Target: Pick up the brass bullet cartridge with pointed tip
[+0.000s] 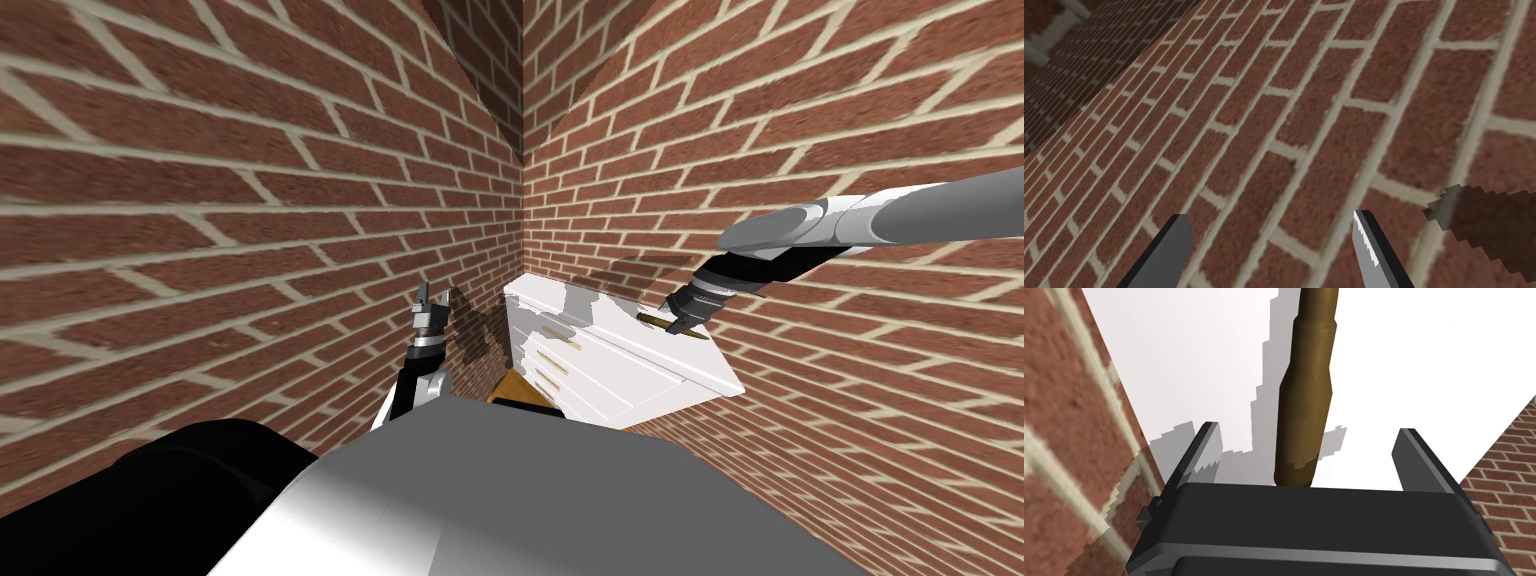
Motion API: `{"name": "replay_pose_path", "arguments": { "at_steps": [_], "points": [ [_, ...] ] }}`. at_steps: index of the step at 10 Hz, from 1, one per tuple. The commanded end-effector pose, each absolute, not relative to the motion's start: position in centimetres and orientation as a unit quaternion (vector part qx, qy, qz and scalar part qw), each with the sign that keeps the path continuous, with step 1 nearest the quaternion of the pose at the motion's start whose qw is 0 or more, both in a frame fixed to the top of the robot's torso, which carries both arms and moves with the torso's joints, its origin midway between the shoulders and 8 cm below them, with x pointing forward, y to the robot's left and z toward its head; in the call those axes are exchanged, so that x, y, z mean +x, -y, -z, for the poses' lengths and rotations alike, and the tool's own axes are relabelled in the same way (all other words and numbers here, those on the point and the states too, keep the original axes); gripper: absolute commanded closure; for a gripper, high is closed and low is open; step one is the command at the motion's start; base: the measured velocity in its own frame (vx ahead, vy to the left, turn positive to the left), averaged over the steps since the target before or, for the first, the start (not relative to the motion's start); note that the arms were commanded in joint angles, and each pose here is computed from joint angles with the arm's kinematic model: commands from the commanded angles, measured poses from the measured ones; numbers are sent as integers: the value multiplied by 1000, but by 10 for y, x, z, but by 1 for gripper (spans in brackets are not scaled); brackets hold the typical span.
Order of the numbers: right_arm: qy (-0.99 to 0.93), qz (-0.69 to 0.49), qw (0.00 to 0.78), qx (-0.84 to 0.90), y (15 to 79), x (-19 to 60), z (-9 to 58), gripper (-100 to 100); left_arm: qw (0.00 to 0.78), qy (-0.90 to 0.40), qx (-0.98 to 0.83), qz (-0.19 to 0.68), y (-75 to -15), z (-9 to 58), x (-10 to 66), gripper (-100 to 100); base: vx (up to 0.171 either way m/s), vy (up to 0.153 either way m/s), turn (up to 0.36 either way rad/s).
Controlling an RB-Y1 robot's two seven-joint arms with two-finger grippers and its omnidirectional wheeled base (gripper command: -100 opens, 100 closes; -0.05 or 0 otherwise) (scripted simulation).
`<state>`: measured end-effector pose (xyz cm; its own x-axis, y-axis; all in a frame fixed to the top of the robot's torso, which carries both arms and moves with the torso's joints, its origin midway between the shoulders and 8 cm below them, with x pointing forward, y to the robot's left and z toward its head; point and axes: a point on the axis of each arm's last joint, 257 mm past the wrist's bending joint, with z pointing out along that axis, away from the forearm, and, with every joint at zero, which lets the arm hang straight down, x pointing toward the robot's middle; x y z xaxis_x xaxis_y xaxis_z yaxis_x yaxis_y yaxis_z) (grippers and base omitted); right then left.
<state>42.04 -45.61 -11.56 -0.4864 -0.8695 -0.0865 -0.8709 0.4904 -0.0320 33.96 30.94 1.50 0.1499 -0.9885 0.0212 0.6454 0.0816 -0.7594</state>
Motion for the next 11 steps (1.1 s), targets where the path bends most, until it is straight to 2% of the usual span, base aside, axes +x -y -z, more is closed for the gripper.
{"name": "replay_pose_path", "arguments": {
  "at_steps": [1,4,5,6,9,10,11],
  "points": [
    [-871,-12,28,-490,464,414,118,-100,686,-265,-323,596,-309,-15,340,0,11,15,35],
    [-876,-13,19,-483,468,411,119,-100,686,-265,-323,596,-309,-15,340,0,6,9,14],
    [-876,-14,18,-481,468,411,119,0,686,-265,-323,596,-309,-15,340,0,0,0,0],
    [-878,-14,21,-479,474,408,131,-100,686,-265,-323,596,-309,-15,340,0,-14,2,41],
    [-879,-15,23,-477,477,407,140,-100,686,-265,-323,596,-309,-15,340,0,-20,1,27],
    [-879,-14,23,-477,477,407,141,100,686,-265,-323,596,-309,-15,340,0,0,0,0],
    [-879,-14,23,-477,477,407,141,100,686,-265,-323,596,-309,-15,340,0,0,0,0]
  ]
}}
